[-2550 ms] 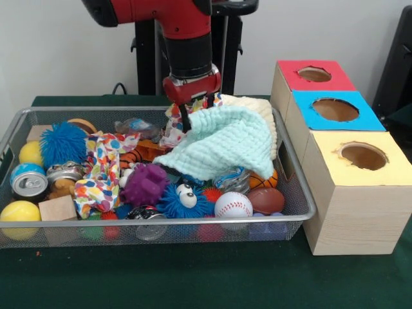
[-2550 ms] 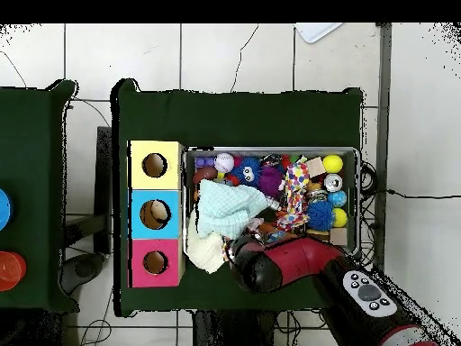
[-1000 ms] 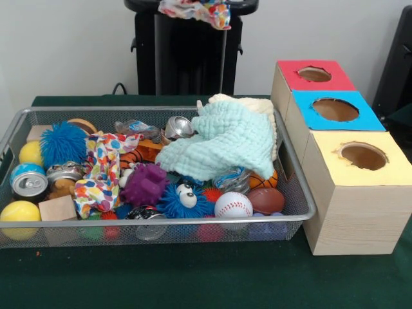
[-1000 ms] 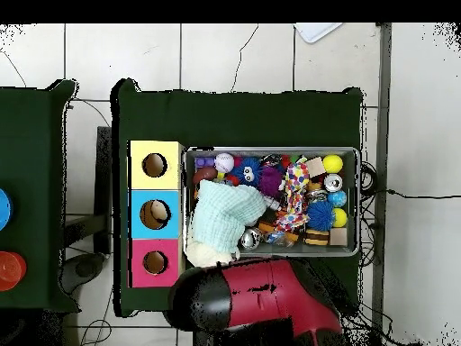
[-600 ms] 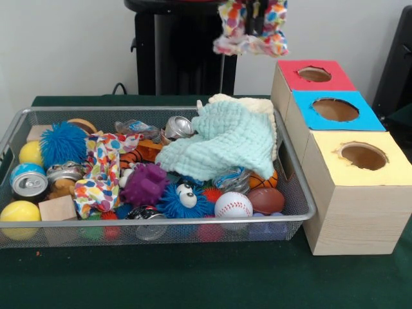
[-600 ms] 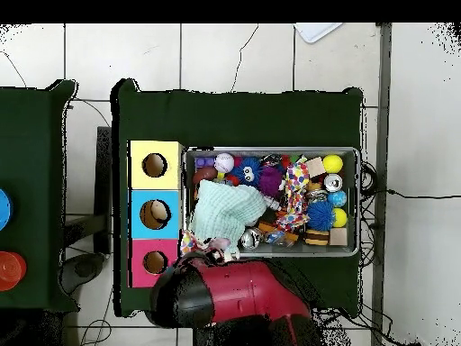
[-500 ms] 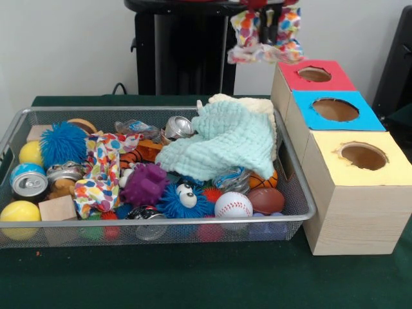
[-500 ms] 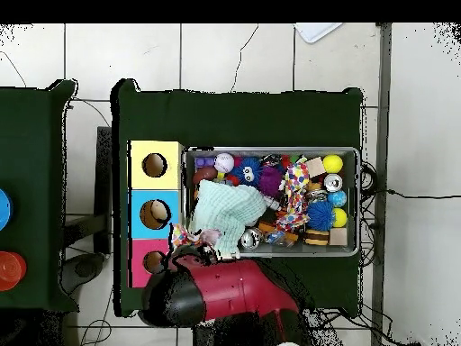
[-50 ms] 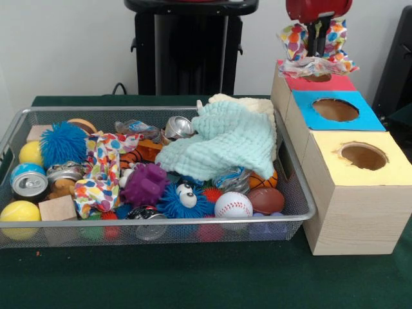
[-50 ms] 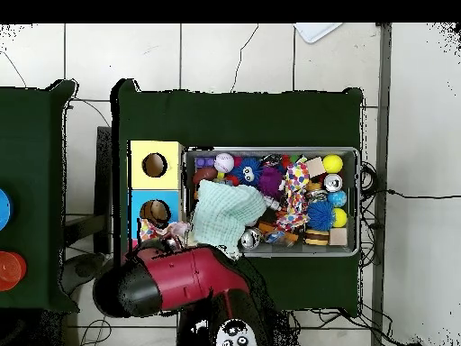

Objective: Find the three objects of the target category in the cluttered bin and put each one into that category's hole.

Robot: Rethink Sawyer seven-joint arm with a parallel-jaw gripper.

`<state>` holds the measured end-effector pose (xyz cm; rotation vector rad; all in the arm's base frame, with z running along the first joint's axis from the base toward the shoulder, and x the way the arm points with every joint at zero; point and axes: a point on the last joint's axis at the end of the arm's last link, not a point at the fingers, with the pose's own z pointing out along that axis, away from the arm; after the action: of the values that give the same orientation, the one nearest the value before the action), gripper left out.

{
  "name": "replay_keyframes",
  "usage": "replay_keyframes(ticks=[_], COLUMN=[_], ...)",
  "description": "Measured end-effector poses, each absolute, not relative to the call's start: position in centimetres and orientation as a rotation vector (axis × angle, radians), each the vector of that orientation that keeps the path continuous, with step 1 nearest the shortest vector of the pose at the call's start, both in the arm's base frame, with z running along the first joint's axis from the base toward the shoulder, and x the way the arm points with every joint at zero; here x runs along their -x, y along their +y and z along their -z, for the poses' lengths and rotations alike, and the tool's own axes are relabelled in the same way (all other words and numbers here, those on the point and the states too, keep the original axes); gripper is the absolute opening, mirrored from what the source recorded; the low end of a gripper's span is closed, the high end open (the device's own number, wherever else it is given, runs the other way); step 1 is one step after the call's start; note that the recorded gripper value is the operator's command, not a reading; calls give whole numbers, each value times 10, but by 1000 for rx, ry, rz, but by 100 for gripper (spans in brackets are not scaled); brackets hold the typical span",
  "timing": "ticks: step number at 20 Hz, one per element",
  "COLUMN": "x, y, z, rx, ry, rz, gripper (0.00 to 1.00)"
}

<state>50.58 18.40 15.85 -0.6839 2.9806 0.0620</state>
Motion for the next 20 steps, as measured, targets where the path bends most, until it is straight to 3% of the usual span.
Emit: replay_keyframes(ticks=[20], x=[-587], y=[194], z=[-153], rx=[543], ry=[2927], rz=[43], gripper=[0])
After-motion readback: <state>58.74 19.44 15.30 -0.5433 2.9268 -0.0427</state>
